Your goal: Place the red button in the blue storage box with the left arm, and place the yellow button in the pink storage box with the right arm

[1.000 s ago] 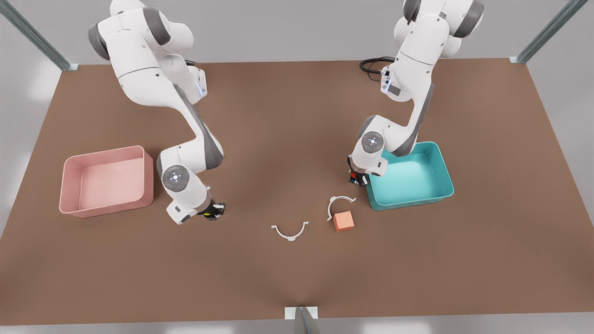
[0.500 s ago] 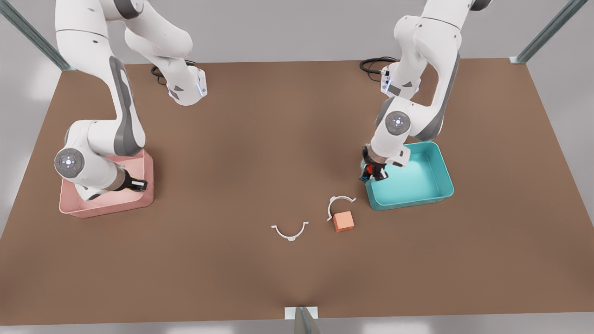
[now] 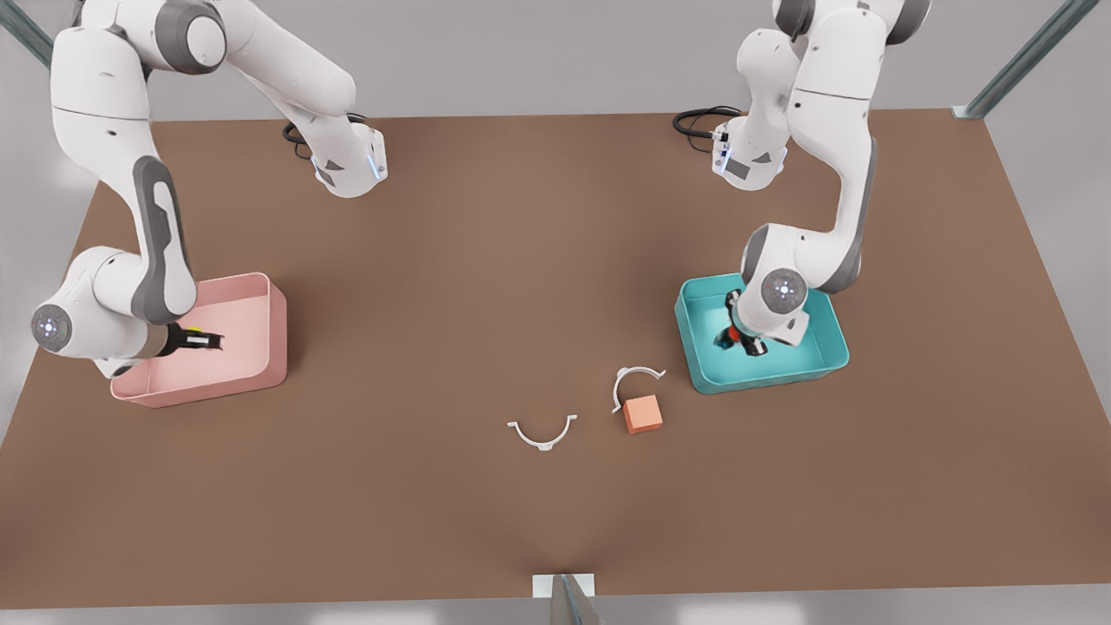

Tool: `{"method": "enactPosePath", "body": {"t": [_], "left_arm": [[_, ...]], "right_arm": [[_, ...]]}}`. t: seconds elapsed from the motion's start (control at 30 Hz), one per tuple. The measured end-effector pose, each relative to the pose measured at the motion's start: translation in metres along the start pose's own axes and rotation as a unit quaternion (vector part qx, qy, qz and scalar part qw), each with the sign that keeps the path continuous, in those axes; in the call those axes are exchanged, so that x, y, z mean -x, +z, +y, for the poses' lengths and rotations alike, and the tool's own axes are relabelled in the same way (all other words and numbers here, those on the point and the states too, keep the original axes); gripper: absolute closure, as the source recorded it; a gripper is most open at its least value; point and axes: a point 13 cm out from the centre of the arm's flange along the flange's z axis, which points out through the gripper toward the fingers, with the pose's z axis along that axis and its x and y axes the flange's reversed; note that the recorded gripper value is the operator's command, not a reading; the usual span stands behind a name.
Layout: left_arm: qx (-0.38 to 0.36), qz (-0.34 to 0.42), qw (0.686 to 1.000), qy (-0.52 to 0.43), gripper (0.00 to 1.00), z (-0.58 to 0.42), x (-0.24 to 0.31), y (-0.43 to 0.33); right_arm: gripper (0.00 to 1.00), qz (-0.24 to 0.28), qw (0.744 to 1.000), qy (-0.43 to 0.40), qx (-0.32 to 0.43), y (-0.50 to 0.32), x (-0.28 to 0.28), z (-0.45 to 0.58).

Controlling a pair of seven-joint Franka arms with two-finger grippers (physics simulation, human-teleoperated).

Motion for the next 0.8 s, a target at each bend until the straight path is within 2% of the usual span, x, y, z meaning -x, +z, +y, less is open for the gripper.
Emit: {"method": "enactPosePath", "body": {"t": [0.03, 0.1, 0.2, 0.33, 0.4, 0.47, 0.57, 0.7, 0.8], "left_arm": [[-0.002, 0.002, 1.000, 0.008, 0.00, 0.000, -0.003, -0.001], [-0.014, 0.010, 0.999, 0.030, 0.00, -0.003, -0.014, -0.018], [-0.081, 0.045, 0.991, 0.092, 0.00, -0.068, -0.030, -0.143], [-0.157, 0.071, 0.964, 0.202, 0.00, -0.127, 0.044, -0.319], [-0.167, 0.053, 0.944, 0.279, 0.00, -0.113, 0.079, -0.363], [-0.157, 0.029, 0.919, 0.359, 0.00, -0.096, 0.090, -0.375], [-0.134, 0.005, 0.876, 0.464, 0.00, -0.078, 0.090, -0.376], [-0.113, -0.012, 0.818, 0.564, 0.00, -0.066, 0.096, -0.375], [-0.102, -0.018, 0.777, 0.621, 0.00, -0.062, 0.100, -0.372]], "right_arm": [[0.00, 0.002, 1.000, -0.006, 0.003, 0.007, 0.001, -0.003], [0.00, 0.000, 1.000, -0.022, 0.005, 0.013, 0.005, -0.005], [0.00, -0.023, 0.998, -0.053, -0.001, -0.008, 0.020, 0.003], [0.00, -0.138, 0.979, -0.148, -0.031, -0.164, 0.084, 0.090], [0.00, -0.192, 0.960, -0.201, -0.043, -0.245, 0.085, 0.162], [0.00, -0.208, 0.947, -0.225, -0.092, -0.296, 0.050, 0.218], [0.00, -0.193, 0.952, -0.210, -0.115, -0.303, -0.002, 0.233], [0.00, -0.157, 0.966, -0.177, -0.103, -0.296, -0.013, 0.236], [0.00, -0.156, 0.973, -0.146, -0.088, -0.313, -0.011, 0.230]]}}
